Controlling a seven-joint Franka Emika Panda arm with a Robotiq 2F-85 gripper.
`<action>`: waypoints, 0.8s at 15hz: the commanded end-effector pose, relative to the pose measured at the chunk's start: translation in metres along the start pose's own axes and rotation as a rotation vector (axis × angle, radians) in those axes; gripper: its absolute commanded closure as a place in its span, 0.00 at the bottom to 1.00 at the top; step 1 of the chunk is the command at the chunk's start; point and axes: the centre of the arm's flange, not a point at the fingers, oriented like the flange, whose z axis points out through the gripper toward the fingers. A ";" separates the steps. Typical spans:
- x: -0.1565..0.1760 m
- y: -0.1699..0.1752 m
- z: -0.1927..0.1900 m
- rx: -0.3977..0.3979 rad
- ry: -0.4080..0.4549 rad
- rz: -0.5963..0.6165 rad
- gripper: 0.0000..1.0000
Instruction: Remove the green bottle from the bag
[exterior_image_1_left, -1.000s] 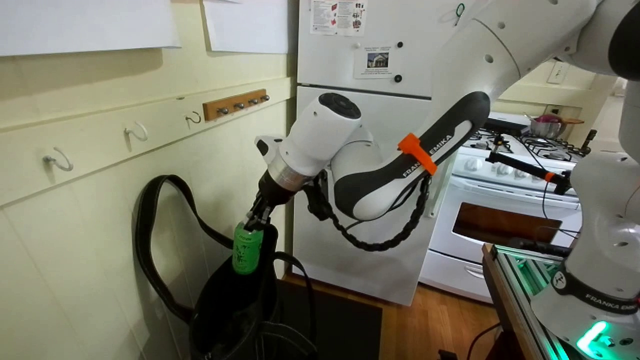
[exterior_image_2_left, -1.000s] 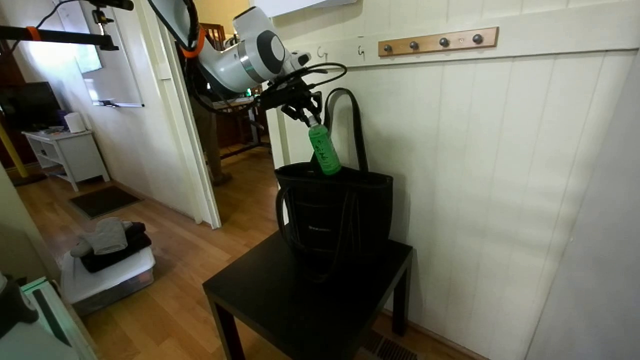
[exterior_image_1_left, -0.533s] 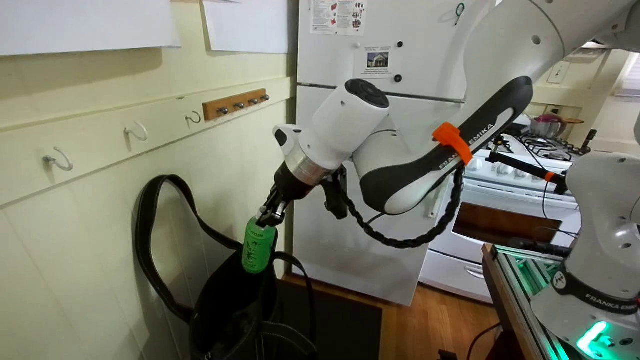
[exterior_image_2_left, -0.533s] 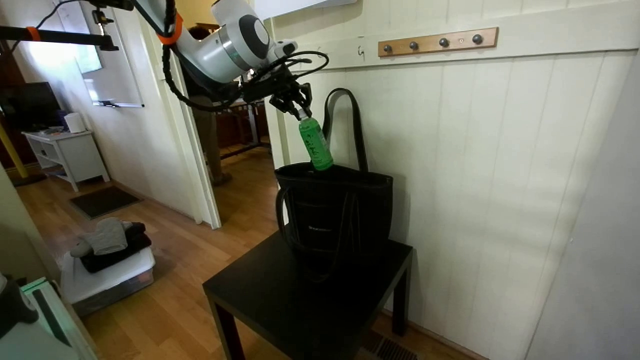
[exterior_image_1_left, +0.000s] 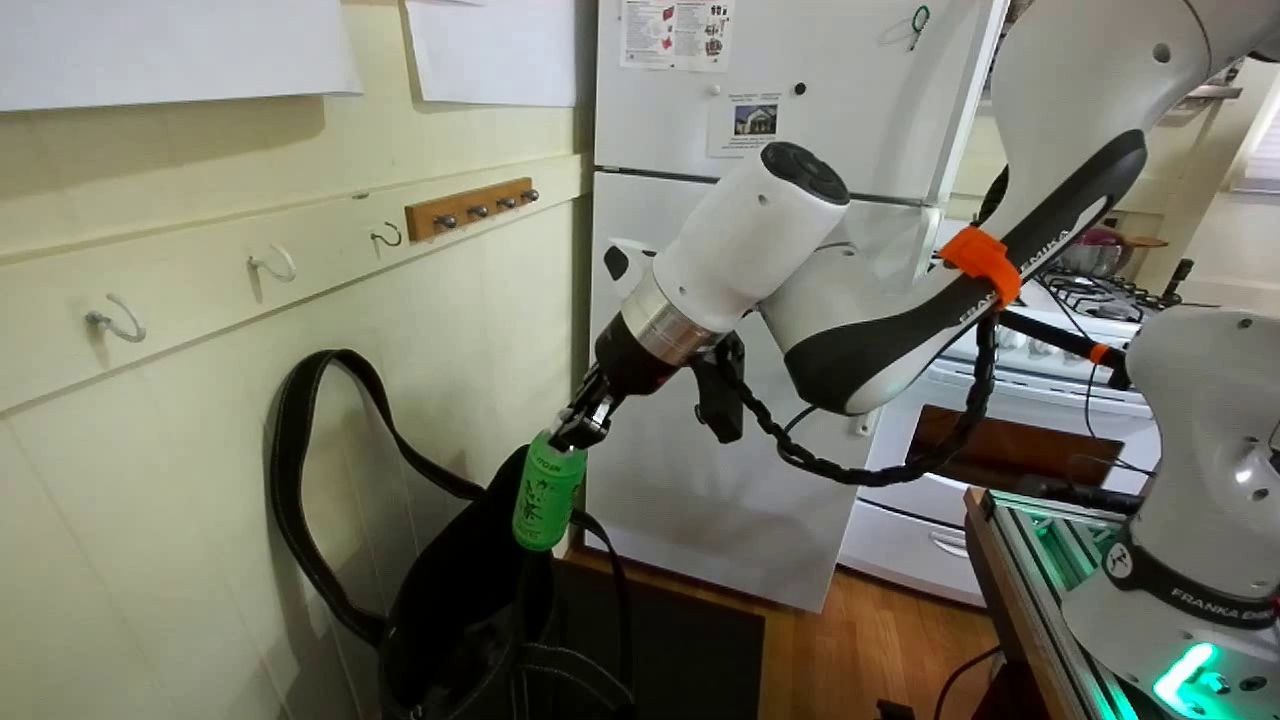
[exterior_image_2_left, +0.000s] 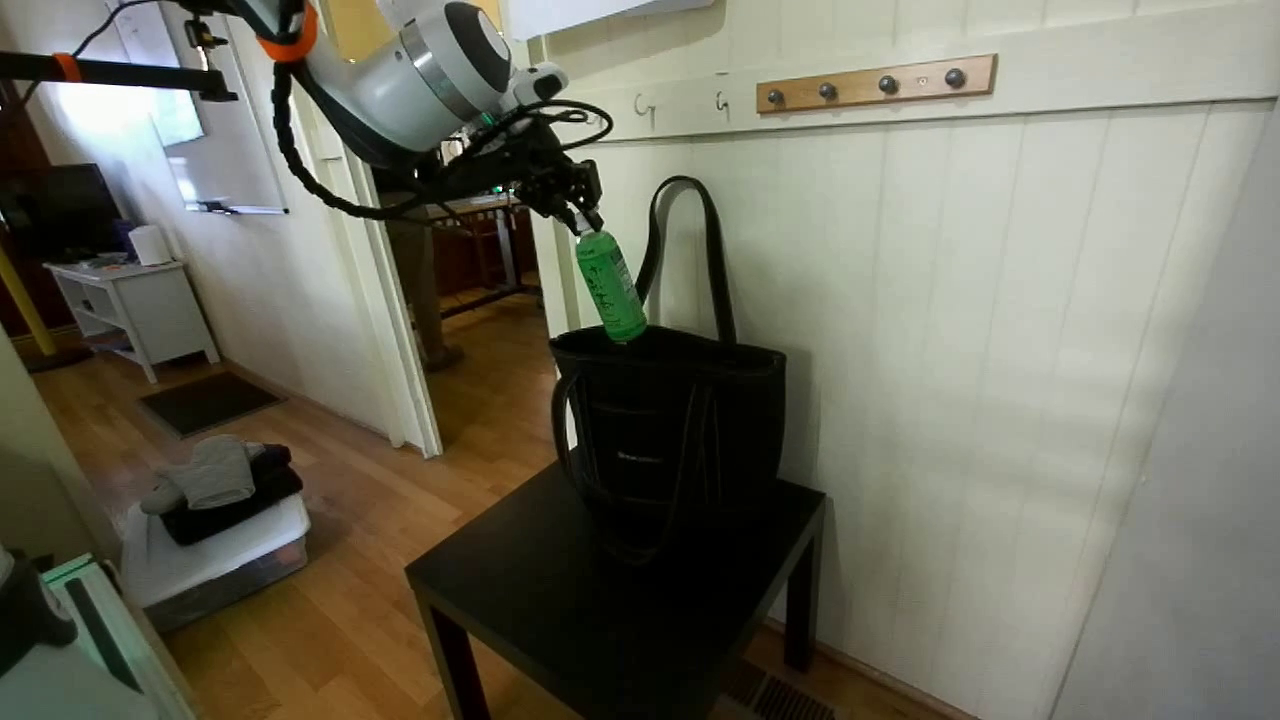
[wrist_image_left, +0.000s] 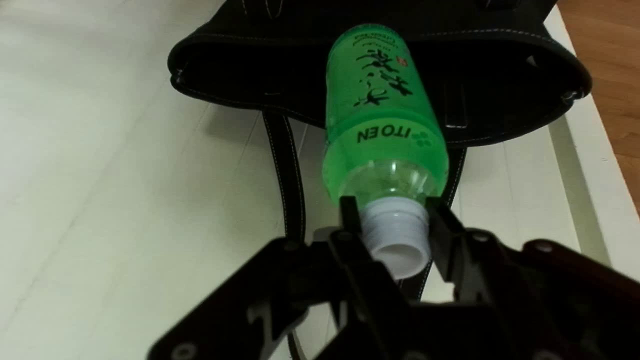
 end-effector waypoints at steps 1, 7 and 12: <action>-0.038 -0.008 -0.021 0.028 0.003 0.090 0.88; -0.077 -0.013 -0.011 0.116 0.003 0.211 0.88; -0.118 -0.018 -0.001 0.227 -0.019 0.266 0.88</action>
